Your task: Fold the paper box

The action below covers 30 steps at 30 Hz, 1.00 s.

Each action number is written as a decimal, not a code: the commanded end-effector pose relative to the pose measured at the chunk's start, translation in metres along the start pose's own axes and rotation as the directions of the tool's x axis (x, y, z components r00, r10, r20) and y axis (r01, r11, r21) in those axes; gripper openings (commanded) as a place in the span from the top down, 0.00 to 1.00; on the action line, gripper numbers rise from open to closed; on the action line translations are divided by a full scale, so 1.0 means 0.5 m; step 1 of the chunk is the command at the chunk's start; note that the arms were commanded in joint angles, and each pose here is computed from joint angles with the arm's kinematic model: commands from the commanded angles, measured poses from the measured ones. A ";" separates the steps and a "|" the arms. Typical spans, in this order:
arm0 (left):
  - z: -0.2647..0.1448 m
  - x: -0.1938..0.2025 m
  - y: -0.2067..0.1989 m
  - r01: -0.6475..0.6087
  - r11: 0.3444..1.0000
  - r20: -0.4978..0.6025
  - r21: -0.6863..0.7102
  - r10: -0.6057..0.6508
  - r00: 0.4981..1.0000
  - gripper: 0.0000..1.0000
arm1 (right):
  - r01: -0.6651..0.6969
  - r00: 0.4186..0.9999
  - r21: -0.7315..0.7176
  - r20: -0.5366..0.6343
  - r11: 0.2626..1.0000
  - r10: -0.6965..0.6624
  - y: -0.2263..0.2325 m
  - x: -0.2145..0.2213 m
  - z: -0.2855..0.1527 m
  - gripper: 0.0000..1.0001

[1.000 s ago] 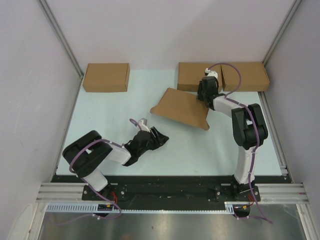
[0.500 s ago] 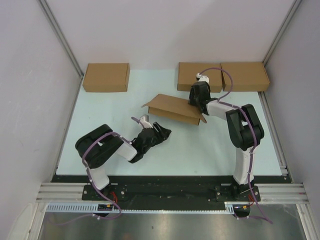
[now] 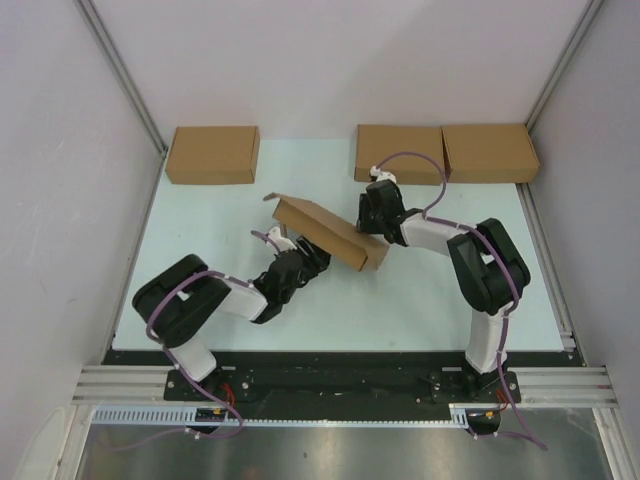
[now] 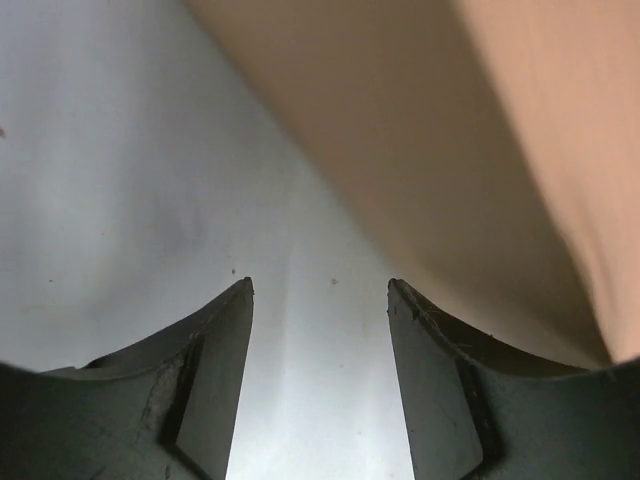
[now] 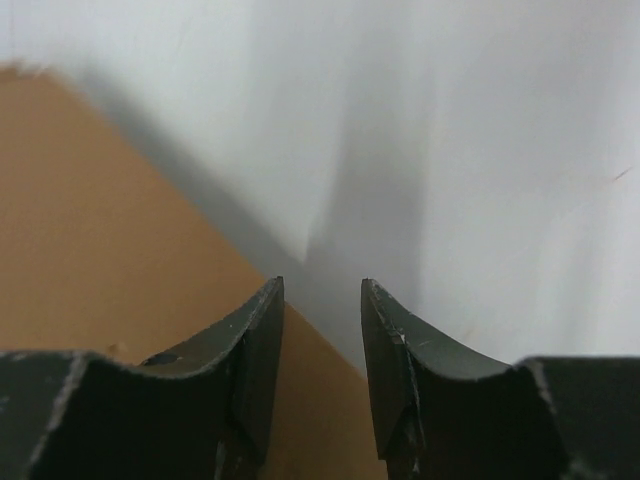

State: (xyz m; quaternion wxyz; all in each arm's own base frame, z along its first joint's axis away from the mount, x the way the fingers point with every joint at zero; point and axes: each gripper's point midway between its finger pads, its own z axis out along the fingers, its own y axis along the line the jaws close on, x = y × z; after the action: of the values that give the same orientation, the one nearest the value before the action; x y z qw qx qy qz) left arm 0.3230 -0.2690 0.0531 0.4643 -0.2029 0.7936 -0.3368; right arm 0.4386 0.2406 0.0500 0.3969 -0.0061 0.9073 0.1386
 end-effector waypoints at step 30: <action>-0.149 -0.092 -0.027 -0.086 0.996 0.095 0.010 0.084 0.992 0.38 | -0.045 0.989 -0.121 -0.146 0.992 0.027 0.082 0.119 -0.214 0.54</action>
State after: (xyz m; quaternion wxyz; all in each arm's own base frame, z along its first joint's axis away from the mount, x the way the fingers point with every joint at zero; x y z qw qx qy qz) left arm 0.2823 -0.2322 0.1166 0.5070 -0.1780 0.7769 -0.3282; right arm 0.3131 0.2614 0.0676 0.3027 -0.0323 0.9308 0.2026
